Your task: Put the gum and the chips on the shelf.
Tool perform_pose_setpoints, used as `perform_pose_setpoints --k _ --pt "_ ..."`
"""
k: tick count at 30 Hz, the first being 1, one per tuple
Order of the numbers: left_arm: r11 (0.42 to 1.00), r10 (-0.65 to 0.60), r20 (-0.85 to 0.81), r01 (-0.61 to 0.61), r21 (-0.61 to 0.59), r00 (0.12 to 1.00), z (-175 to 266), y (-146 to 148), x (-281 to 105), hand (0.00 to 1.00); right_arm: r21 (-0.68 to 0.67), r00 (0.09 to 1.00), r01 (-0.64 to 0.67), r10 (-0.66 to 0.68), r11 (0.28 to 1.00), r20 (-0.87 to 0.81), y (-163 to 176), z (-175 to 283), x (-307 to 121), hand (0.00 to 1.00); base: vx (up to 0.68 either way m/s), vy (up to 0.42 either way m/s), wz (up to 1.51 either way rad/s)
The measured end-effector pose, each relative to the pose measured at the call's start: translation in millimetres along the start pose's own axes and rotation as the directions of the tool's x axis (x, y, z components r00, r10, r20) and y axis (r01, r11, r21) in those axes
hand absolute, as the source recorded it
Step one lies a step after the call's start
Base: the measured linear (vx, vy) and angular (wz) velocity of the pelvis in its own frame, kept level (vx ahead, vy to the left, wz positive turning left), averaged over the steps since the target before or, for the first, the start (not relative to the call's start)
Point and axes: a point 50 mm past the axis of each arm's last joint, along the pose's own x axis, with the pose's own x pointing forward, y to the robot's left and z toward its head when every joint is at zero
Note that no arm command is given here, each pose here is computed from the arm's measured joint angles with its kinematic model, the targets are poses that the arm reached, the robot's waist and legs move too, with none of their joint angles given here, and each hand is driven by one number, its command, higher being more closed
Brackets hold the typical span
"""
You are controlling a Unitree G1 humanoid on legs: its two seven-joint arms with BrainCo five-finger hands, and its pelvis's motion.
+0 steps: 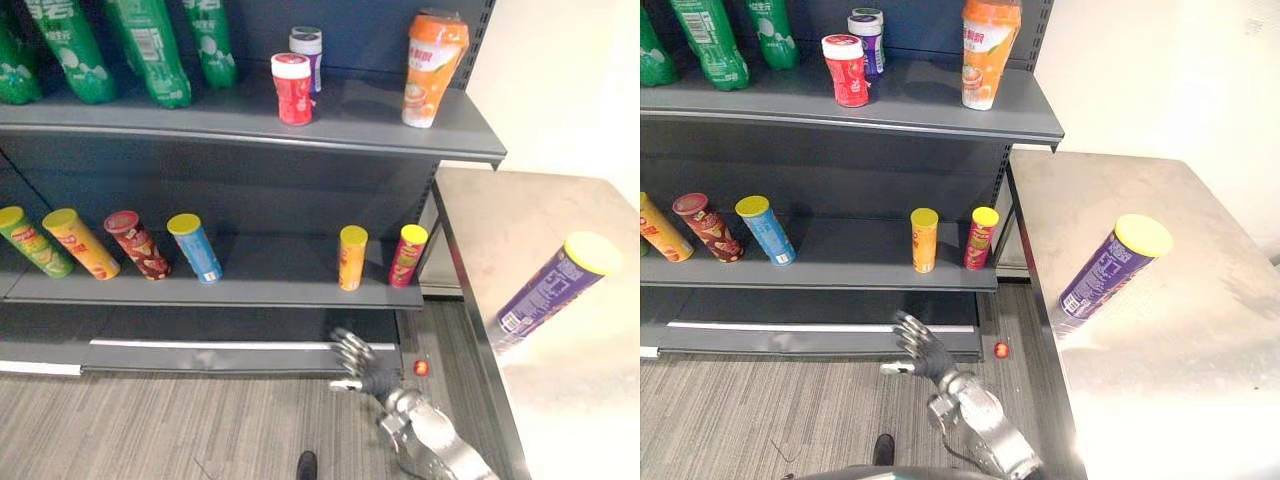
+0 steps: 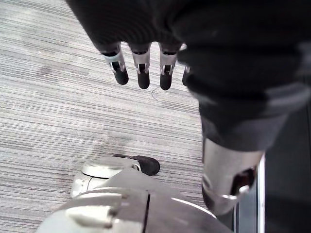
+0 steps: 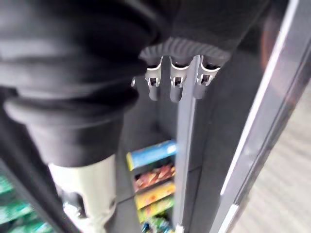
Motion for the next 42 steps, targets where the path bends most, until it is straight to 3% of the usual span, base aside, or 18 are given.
perform_pose_setpoints --k 6,15,30,42 --pt "0.999 -0.020 0.004 0.020 0.028 1.000 0 -4 -1 0.00 -0.071 0.919 0.262 -0.271 0.963 -0.286 -52 -66 -42 0.00 0.08 0.001 -0.03" --pt "0.999 -0.027 0.001 0.027 0.031 1.000 -3 -6 -2 0.00 -0.182 0.720 0.451 -0.477 0.874 -0.505 -83 -115 -85 0.00 0.02 -0.004 -0.01" --pt "0.998 -0.036 0.020 0.035 0.045 0.999 -2 -6 -2 0.00 -0.171 0.578 0.596 -0.568 0.784 -0.586 -93 -129 -92 0.00 0.03 0.012 -0.01" --pt "0.996 -0.043 0.018 0.044 -0.075 0.999 1 -5 -1 0.00 -0.068 0.437 0.788 -0.633 0.612 -0.640 -106 -137 -114 0.00 0.07 0.067 -0.26"
